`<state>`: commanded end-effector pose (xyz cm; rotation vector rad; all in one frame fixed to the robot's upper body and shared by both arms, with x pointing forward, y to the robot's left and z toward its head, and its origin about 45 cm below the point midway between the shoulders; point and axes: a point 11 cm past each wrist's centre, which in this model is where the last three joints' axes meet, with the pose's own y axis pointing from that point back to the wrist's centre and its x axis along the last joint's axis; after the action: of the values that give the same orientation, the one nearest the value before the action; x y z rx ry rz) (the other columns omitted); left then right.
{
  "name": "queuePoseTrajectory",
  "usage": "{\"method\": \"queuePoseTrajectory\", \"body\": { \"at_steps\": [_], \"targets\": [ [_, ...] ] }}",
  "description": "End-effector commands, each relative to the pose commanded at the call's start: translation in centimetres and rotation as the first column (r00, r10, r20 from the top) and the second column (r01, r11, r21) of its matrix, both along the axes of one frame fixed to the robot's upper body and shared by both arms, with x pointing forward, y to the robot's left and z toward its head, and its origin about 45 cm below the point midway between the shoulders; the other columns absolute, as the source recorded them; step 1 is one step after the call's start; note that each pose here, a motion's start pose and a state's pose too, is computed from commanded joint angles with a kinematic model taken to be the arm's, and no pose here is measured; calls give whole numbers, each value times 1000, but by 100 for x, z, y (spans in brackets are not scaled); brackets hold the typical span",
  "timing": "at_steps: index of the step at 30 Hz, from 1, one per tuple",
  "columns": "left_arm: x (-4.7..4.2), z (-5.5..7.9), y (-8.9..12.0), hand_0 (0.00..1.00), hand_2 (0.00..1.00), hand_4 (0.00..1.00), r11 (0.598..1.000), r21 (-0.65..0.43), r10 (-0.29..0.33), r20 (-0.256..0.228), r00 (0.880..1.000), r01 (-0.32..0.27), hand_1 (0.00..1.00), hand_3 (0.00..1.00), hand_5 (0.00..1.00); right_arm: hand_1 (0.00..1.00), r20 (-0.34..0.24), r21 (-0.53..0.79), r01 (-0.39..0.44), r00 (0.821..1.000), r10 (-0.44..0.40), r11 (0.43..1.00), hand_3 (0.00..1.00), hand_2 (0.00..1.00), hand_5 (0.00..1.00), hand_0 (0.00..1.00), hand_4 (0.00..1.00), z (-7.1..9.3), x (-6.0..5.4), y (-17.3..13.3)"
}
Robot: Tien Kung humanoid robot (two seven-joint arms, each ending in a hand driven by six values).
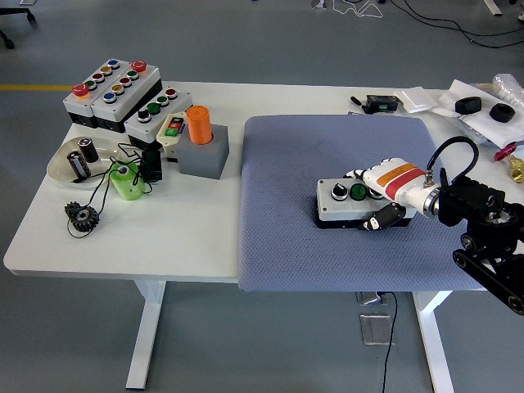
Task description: Pick up the button,place it on the desk,press the button,press the button
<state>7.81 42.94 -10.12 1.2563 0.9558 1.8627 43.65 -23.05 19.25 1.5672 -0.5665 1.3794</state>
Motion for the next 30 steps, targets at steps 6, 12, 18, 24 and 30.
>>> {"method": "queuePoseTrajectory", "body": {
  "at_steps": [6, 12, 18, 24, 30],
  "targets": [
    [-9, -3, -3, 649, 703, 323, 1000, -1, 4, -1, 1000, -4, 701, 509, 998, 835, -1, 33, -2, 1000, 2, 999, 998, 882, 231, 972, 812, 4, -13, -11],
    [-21, -6, -7, 649, 703, 323, 1000, -3, 3, -3, 1000, -3, 700, 509, 998, 910, -21, 86, 15, 1000, -13, 996, 998, 987, 230, 998, 842, 21, -29, -18],
    [-16, -1, 8, 649, 703, 325, 1000, 0, -14, -10, 1000, 14, 700, 506, 998, 919, -28, 97, 20, 999, -17, 995, 998, 998, 230, 998, 851, 76, -24, -37],
    [-9, 1, 10, 648, 703, 324, 1000, 2, -17, -10, 1000, 17, 700, 506, 998, 906, -1, 160, 32, 999, -32, 987, 998, 998, 249, 998, 866, 258, -63, -103],
    [-6, 4, 15, 648, 703, 324, 1000, 3, -9, -6, 1000, 9, 700, 506, 998, 438, 80, 271, 55, 994, -79, 961, 998, 553, 548, 755, 854, 627, -145, -271]
  ]
}}
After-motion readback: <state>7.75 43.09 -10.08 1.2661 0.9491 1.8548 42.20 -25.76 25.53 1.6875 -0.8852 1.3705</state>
